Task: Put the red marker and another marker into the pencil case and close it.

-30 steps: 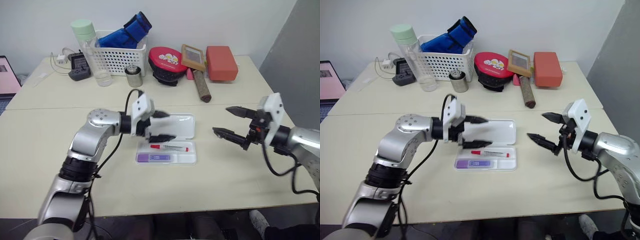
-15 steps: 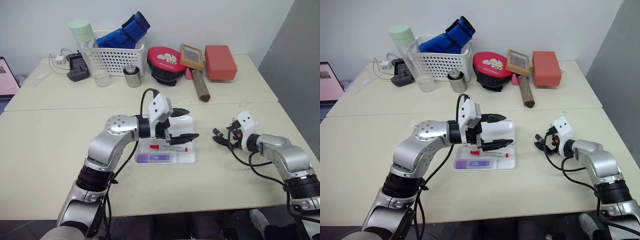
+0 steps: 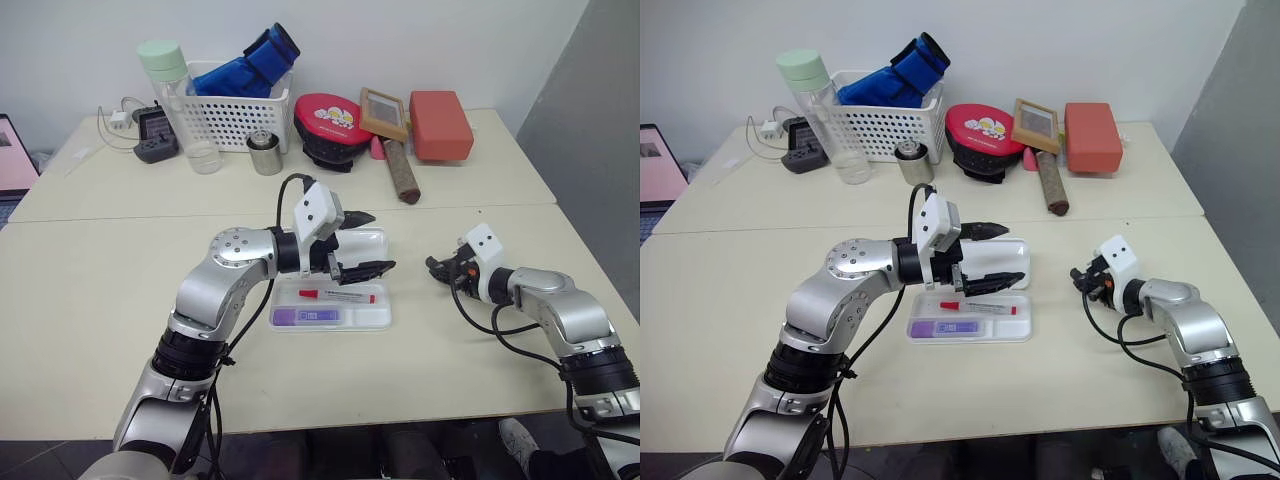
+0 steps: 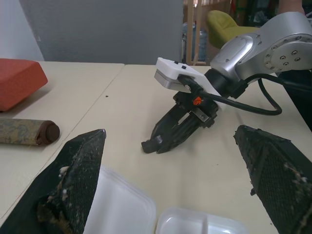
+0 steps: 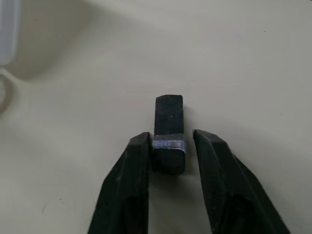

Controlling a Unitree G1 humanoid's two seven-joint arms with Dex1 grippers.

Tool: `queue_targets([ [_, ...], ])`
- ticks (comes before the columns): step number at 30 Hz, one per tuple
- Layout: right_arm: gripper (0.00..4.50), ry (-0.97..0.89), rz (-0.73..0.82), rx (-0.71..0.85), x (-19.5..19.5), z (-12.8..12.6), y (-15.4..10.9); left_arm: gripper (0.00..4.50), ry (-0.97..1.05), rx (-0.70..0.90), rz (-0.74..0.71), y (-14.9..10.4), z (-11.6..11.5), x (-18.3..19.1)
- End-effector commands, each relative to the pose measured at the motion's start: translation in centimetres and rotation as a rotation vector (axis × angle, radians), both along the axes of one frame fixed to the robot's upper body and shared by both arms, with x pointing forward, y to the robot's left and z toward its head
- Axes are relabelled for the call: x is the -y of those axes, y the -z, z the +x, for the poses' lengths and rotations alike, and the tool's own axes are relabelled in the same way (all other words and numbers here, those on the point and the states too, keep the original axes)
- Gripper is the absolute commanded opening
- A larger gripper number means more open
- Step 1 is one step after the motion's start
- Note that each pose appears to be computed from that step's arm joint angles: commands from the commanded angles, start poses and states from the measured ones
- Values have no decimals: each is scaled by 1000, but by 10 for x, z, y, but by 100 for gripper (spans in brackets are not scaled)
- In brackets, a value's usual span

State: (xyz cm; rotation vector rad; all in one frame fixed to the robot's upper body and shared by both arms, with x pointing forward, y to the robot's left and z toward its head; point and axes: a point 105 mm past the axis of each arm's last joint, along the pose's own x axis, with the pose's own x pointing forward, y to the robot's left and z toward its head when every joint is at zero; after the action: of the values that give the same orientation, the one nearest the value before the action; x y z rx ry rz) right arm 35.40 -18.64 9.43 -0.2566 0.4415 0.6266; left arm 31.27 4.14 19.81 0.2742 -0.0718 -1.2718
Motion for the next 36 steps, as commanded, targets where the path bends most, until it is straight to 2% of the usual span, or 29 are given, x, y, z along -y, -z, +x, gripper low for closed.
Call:
queue_targets([
  [1,40,-73,15,69,-7,-5,-20,450,1,53,-1,-11,0,-4],
  [5,31,-167,25,99,-18,-14,-30,450,-10,55,7,-10,1,-8],
  [8,31,-284,77,164,-34,-24,-52,450,-5,59,22,-10,-1,-14],
  [10,31,-453,112,160,-52,-47,-65,450,38,48,57,-7,-11,-26],
  [12,31,-595,114,109,-65,-69,-65,450,83,20,110,0,-22,-39],
  [15,31,-679,73,73,-75,-81,-60,450,124,-13,187,11,-34,-55],
  [23,31,-716,-25,8,-94,-72,-33,450,99,-32,232,17,-37,-72],
  [36,31,-742,-61,-19,-102,-65,-24,450,91,-36,233,18,-42,-71],
])
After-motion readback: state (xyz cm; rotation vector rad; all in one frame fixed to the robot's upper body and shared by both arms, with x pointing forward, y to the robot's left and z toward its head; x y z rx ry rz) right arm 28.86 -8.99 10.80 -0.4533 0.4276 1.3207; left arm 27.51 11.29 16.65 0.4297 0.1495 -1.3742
